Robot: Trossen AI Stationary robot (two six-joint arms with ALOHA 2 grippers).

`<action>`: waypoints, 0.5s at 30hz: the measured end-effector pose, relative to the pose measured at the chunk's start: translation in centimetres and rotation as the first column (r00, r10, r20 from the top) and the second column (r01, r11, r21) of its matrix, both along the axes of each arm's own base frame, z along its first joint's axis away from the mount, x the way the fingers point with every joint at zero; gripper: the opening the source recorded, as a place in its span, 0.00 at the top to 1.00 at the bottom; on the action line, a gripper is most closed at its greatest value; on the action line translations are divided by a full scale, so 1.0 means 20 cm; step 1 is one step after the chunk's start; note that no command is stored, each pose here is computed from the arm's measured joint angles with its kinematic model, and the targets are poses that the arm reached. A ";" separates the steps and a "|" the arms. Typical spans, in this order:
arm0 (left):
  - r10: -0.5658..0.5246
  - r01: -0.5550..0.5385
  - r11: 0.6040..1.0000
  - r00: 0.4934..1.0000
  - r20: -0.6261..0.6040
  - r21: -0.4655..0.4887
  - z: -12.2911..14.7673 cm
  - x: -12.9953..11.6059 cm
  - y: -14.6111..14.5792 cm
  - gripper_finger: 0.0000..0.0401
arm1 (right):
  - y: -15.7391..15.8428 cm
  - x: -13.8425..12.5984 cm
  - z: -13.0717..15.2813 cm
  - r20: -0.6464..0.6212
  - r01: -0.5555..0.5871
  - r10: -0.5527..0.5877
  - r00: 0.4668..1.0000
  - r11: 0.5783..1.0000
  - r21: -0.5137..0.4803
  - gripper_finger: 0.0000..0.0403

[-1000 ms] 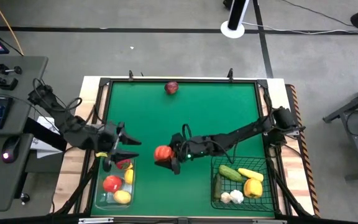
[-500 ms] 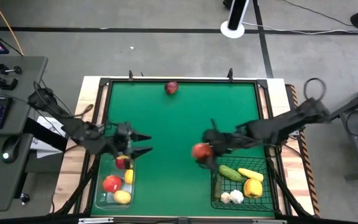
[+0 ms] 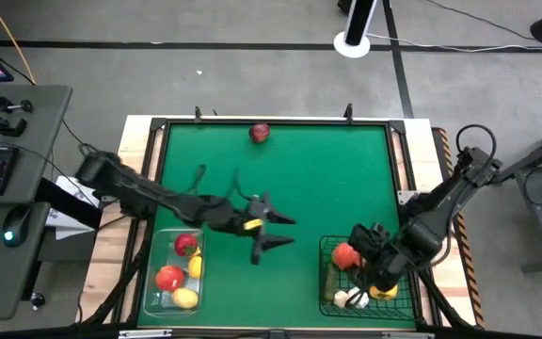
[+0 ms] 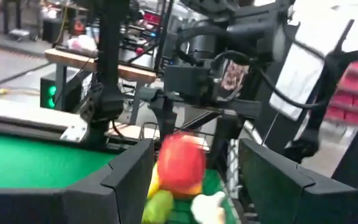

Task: Sort produce into baskets
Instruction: Put the pumpkin into the wire basket, then put the apple into the transparent bin

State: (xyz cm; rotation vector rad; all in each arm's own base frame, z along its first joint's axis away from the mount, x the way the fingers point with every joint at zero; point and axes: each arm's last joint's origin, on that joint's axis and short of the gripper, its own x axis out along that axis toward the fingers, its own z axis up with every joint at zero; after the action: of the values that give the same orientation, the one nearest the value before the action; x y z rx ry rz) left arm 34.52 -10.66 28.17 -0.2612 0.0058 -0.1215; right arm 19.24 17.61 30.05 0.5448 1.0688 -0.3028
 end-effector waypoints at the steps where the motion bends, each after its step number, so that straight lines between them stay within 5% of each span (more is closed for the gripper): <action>1: -0.007 0.007 1.000 1.000 -0.001 0.028 -0.01 0.06 -0.01 0.45 | 0.01 0.00 -0.01 -0.003 0.004 -0.004 1.000 1.000 -0.004 0.20; 8: -0.165 0.166 0.985 0.986 -0.025 0.036 0.00 0.32 -0.10 0.45 | 0.01 0.02 -0.02 -0.053 0.009 -0.006 0.999 0.998 0.056 0.20; 12: -0.132 0.143 0.983 0.986 -0.105 0.110 0.17 0.25 -0.01 0.45 | -0.02 0.02 0.03 0.068 0.062 -0.064 0.996 0.997 0.039 0.20; 15: 0.014 0.019 0.983 0.984 -0.177 0.182 0.30 0.13 0.13 0.45 | -0.07 0.03 0.06 0.159 0.132 -0.127 0.979 0.991 -0.024 0.20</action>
State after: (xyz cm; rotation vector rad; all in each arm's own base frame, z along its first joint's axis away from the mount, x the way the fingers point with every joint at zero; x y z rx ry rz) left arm 37.12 -8.14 34.20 -0.0869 0.1935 -0.0993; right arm 19.86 16.21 31.25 0.5991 0.8763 -0.3854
